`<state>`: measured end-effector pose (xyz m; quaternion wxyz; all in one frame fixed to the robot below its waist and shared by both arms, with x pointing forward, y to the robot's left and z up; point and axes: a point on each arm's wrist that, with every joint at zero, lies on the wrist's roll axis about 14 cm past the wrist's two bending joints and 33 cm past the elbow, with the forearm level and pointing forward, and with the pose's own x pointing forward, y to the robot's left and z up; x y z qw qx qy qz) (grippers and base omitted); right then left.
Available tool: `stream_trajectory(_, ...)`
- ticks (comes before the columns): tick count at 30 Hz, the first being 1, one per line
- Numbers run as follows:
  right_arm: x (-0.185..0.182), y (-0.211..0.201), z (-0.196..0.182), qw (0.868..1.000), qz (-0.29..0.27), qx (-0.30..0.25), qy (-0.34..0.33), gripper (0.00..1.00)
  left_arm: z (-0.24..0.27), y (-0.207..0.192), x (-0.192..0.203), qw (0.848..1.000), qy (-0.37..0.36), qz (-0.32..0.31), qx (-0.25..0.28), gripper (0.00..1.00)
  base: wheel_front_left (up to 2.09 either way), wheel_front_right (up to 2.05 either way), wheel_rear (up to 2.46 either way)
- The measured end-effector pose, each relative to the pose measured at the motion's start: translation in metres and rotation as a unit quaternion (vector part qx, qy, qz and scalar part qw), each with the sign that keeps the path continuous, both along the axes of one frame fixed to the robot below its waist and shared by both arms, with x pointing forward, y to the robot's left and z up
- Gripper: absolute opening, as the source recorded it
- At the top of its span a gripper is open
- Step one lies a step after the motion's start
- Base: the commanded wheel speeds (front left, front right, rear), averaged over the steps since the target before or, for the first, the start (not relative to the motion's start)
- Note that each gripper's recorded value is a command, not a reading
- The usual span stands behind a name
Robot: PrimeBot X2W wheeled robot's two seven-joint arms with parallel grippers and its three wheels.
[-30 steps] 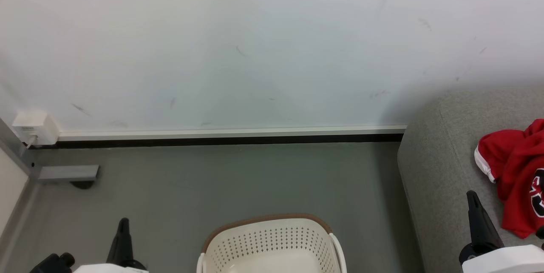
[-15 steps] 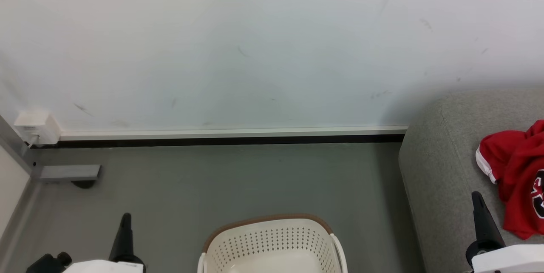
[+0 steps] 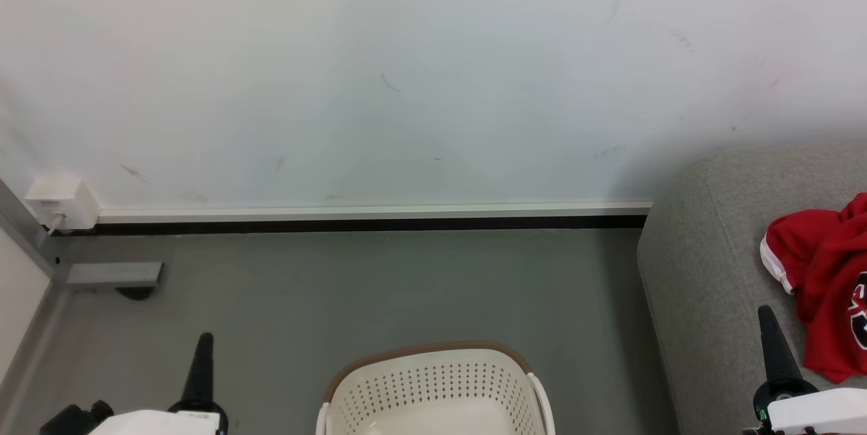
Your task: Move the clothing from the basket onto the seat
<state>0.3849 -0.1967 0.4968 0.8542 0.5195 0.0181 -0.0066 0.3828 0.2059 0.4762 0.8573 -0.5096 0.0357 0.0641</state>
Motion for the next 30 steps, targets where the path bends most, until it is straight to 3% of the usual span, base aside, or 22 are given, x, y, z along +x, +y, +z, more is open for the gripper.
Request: stream_trajectory(30, 0.002, -0.002, 0.003, 0.991, -0.007, 0.131, -0.002, 0.00, 0.014, -0.004, 0.004, 0.990, -0.033, -0.008, -0.139, 0.00, 0.00, 0.00, 0.00)
